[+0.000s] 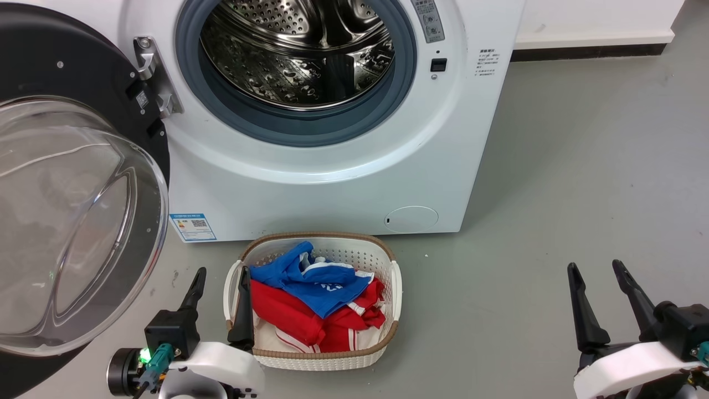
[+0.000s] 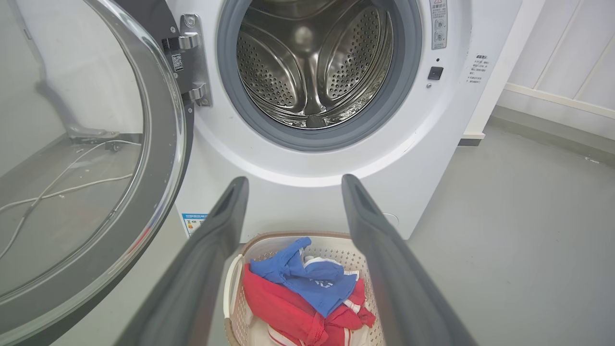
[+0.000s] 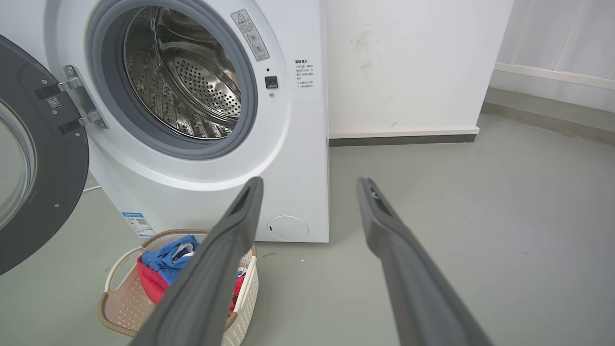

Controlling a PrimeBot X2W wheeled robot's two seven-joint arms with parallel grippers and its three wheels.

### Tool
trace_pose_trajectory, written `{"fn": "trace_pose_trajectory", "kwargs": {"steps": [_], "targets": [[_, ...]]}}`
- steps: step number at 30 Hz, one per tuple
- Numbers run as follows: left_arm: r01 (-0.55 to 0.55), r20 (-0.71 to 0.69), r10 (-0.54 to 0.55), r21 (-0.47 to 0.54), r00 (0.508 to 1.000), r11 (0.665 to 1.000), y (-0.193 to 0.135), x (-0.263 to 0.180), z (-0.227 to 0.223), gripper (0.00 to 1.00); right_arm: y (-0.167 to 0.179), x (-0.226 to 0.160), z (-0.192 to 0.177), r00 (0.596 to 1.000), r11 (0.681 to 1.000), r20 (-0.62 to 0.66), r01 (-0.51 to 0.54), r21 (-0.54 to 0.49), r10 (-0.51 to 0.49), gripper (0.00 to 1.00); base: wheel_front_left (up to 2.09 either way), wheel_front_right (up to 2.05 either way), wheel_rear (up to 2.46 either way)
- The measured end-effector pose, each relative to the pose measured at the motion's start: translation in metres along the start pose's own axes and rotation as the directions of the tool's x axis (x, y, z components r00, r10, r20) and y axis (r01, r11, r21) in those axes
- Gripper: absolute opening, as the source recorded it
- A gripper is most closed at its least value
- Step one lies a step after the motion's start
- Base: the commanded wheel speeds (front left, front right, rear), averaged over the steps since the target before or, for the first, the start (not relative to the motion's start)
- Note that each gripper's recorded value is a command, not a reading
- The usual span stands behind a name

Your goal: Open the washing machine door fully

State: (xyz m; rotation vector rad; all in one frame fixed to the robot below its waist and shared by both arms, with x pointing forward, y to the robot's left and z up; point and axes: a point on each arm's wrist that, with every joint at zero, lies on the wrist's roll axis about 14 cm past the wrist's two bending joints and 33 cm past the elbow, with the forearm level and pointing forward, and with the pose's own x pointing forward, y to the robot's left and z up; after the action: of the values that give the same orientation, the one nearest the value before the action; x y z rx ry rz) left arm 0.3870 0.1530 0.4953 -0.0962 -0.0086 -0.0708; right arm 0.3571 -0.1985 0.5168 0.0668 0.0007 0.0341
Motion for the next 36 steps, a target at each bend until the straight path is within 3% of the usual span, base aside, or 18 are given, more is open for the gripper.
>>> {"fn": "trace_pose_trajectory", "kwargs": {"steps": [6, 7, 11, 20, 21, 36], "targets": [[0.001, 0.009, -0.001, 0.002, 1.000, 1.000, -0.001, 0.000, 0.002, 1.00, 0.000, 0.000, 0.000, 1.000, 1.000, 0.002, -0.003, -0.003, 0.003, 1.00, 0.00, 0.00, 0.00], [0.001, 0.010, -0.001, 0.003, 1.000, 1.000, -0.001, 0.000, 0.003, 0.00, 0.000, 0.000, 0.000, 1.000, 1.000, 0.002, -0.002, -0.003, 0.002, 0.00, 0.00, 0.00, 0.00], [-0.005, -0.042, 0.005, -0.008, 0.999, 1.000, -0.002, -0.007, -0.013, 0.00, -0.001, -0.006, -0.016, 0.999, 1.000, -0.049, 0.005, 0.010, -0.005, 0.00, 0.00, 0.00, 0.00], [-0.058, -0.100, 0.041, -0.176, 0.994, 0.983, 0.007, -0.007, -0.020, 0.00, -0.003, -0.005, -0.023, 0.998, 0.982, -0.067, 0.031, 0.188, -0.018, 0.00, 0.00, 0.00, 0.00], [-0.075, -0.114, 0.050, -0.229, 0.992, 0.971, 0.010, -0.007, -0.022, 0.00, -0.004, -0.004, -0.023, 0.997, 0.970, -0.068, 0.038, 0.242, -0.022, 0.00, 0.00, 0.00, 0.00], [-0.138, -0.165, 0.069, -0.457, 0.984, 0.878, 0.019, -0.006, -0.026, 0.00, -0.006, 0.003, -0.022, 0.997, 0.877, -0.064, 0.060, 0.478, -0.034, 0.00, 0.00, 0.00, 0.00]]}}
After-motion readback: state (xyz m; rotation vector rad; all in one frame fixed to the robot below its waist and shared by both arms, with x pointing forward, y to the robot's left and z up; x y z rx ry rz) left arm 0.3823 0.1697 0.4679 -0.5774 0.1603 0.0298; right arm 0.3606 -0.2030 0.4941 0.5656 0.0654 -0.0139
